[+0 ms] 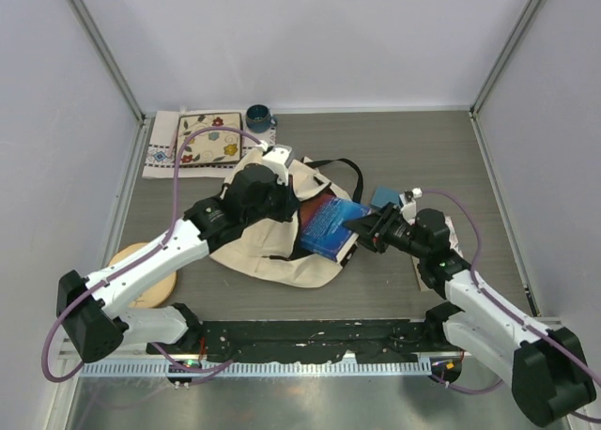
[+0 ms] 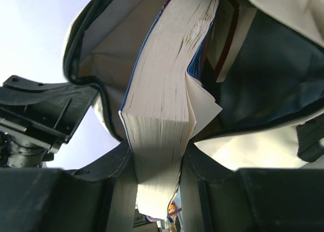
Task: Pack the student bag
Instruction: Place the book in the student bag.
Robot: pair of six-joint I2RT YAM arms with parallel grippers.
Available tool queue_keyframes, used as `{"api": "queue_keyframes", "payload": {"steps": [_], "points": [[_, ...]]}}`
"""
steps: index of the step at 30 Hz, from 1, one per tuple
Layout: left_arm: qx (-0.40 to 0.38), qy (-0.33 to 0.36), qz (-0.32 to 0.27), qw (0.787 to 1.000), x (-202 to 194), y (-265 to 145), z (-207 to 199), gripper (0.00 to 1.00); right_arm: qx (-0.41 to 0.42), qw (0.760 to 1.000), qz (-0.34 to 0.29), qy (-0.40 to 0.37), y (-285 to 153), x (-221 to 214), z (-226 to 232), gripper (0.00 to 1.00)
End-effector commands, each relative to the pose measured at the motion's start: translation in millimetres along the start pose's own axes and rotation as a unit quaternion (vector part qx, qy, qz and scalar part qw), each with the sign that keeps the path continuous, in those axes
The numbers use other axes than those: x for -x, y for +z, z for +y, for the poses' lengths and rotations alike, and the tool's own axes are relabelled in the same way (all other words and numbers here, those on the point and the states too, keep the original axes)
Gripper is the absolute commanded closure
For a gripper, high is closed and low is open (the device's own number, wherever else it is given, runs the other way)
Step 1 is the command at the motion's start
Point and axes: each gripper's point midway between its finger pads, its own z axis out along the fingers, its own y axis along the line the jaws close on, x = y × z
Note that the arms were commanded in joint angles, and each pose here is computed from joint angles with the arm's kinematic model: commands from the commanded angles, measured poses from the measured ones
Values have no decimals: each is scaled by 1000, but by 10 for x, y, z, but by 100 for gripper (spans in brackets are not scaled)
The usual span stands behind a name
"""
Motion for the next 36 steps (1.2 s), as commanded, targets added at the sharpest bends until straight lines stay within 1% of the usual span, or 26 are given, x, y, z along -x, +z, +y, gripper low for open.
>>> {"api": "queue_keyframes", "payload": {"steps": [1,3,4,6,8,13,14,17,22,24,25,27,28,30,32,34,35,36], "points": [[-73,-11,-78,994,462,-175,-322,100,142,986,-19,-87,95,141,794,99],[-86,-11,-80,993,462,-204,-367,100,165,981,-16,-99,173,162,929,99],[-90,-10,-81,993,462,-216,-377,100,158,983,-8,-93,275,158,866,99],[-93,-8,-84,992,472,-241,-386,100,175,979,-14,-98,340,176,955,99],[-92,-7,-85,992,478,-250,-380,100,173,980,-17,-98,485,154,944,99],[-121,-2,-62,991,365,-246,-469,100,187,976,-15,-112,756,-31,1016,99],[-123,-2,-60,991,349,-246,-472,100,178,978,-16,-110,861,-70,957,99],[-130,-4,-54,990,299,-252,-487,100,177,977,-26,-115,997,-98,912,99],[-138,-7,-64,988,345,-298,-516,100,163,977,-72,-117,1224,-133,747,99],[-144,-8,-64,988,348,-312,-537,100,162,976,-86,-121,1286,-140,752,99],[-144,-7,-62,988,336,-304,-539,100,151,975,-112,-122,1346,-104,694,99],[-148,-8,-59,987,320,-308,-549,100,153,972,-128,-126,1420,-75,733,99],[-149,-8,-59,987,319,-312,-552,100,138,973,-139,-124,1499,-61,625,99],[-147,-10,-57,987,284,-313,-539,100,135,972,-150,-120,1578,-40,583,99],[-145,-11,-58,988,276,-316,-521,100,117,976,-145,-112,1712,-65,445,99],[-134,-13,-62,989,270,-322,-472,100,104,979,-135,-111,1755,-119,341,93],[-130,-13,-61,990,256,-321,-458,100,90,981,-134,-111,1760,-136,252,86],[-123,-13,-62,990,256,-321,-430,100,54,984,-128,-113,1775,-143,83,71]]}}
